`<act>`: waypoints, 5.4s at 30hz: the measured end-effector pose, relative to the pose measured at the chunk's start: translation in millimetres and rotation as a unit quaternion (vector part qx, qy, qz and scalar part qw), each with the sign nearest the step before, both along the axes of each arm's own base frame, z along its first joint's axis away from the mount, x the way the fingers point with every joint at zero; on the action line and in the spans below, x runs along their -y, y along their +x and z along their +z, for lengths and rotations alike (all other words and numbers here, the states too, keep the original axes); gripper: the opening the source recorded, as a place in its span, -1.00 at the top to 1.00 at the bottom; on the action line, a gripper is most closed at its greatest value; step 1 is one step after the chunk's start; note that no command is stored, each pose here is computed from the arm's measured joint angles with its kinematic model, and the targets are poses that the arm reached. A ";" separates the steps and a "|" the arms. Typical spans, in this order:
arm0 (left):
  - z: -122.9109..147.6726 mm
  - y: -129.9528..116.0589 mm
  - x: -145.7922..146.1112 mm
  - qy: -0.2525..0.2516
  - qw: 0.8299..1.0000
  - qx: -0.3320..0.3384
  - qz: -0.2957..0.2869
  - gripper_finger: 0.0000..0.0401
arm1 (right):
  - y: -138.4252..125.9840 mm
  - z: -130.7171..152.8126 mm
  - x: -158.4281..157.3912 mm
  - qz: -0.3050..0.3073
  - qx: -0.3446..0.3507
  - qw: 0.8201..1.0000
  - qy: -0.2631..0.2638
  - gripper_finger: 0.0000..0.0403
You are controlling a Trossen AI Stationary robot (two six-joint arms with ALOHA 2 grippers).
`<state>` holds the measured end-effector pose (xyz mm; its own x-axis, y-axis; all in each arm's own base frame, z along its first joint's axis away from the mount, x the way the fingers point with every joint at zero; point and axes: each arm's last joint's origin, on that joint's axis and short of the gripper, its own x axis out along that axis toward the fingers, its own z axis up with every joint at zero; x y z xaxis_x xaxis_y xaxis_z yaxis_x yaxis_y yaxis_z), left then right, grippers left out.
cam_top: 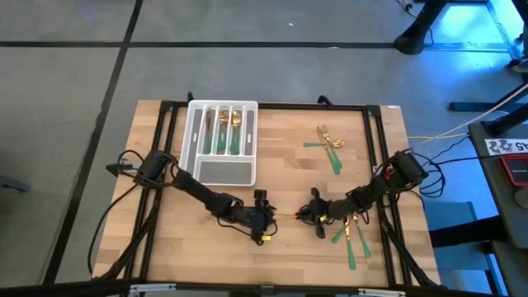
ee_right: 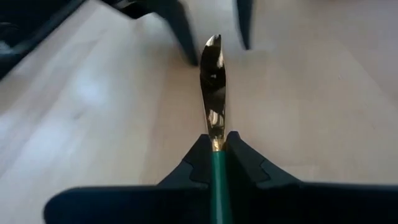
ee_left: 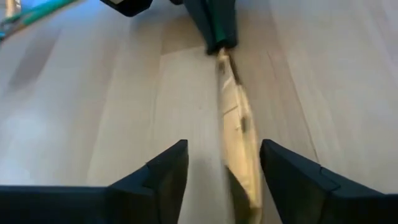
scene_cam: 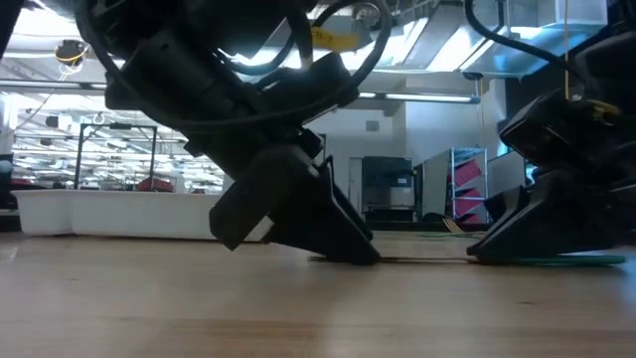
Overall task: Sort silverware
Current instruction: Put the green knife into the white cutlery tray
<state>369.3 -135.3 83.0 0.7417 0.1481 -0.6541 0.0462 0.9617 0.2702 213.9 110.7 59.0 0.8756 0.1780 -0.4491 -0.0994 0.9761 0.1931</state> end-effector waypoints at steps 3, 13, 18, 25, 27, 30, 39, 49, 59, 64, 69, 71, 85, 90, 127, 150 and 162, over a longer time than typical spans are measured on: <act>-1.0 0.3 -1.7 -0.014 1.000 -0.007 -0.002 0.15 | 0.5 1.1 -0.9 0.010 0.003 1.000 0.009 0.89; -1.3 -1.3 6.0 -0.032 0.999 0.004 -0.007 0.47 | 6.0 4.6 -5.0 0.022 0.011 0.999 0.027 0.89; 0.5 -1.7 12.5 -0.038 0.999 0.018 -0.018 0.63 | 16.3 13.1 -13.9 0.059 0.032 0.996 0.052 0.91; 0.7 -2.6 15.8 -0.057 0.998 0.021 -0.011 0.85 | 24.8 17.1 -19.3 0.079 0.041 0.995 0.046 0.96; 0.7 -2.9 16.3 -0.064 0.998 0.022 -0.006 0.92 | 24.9 16.1 -19.5 0.079 0.035 0.995 0.042 0.94; 0.7 -3.1 16.7 -0.070 0.997 0.022 0.000 0.98 | 25.1 14.7 -18.8 0.068 0.029 0.997 0.034 0.93; 0.7 -5.7 22.9 -0.056 0.998 0.022 -0.015 0.99 | 25.9 23.6 -18.0 0.082 0.061 0.994 -0.024 0.68; 0.8 -5.8 23.4 -0.061 0.998 0.023 -0.013 0.99 | 31.5 16.8 -17.9 0.042 -0.059 0.992 -0.101 0.20; 26.1 -17.5 31.4 -0.044 0.999 0.020 -0.019 0.99 | 31.7 15.1 -32.5 0.031 -0.136 0.985 -0.103 0.79; 51.0 -26.7 31.5 -0.017 0.999 0.027 -0.004 0.97 | 35.9 21.0 -36.9 0.009 -0.073 0.992 -0.107 0.91; 93.6 -34.7 26.2 -0.045 0.996 0.068 0.018 0.79 | 43.1 25.5 -30.7 -0.017 -0.025 0.992 -0.122 0.94; 114.5 -43.3 23.1 -0.051 0.996 0.075 0.020 0.66 | 50.5 32.5 -25.2 -0.047 0.006 0.993 -0.110 0.94; 147.5 -125.5 17.7 -0.016 0.967 0.185 0.174 0.39 | 42.7 82.3 9.7 -0.138 0.299 0.942 -0.066 0.94; 101.0 -109.5 21.8 -0.056 0.945 0.281 0.159 0.41 | 59.7 108.8 -3.2 -0.066 0.363 0.926 -0.078 0.94; 115.4 -29.2 9.1 -0.007 0.848 0.508 -0.151 0.94 | 74.8 120.4 -16.8 0.029 0.384 0.918 -0.095 0.87; 203.9 -70.9 -12.8 -0.016 0.948 0.219 0.229 1.00 | 46.6 107.7 7.5 -0.143 0.053 0.969 -0.195 0.03; 195.6 -140.5 -223.1 -0.097 0.828 -0.024 0.552 1.00 | 31.8 102.6 -17.7 -0.131 0.046 0.970 -0.200 0.02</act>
<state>228.8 87.8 278.6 0.1964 0.6077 -0.7695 -0.8840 0.4492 0.1292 245.7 128.4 161.6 0.9064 -0.2291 -0.3549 0.1641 0.9652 -0.2038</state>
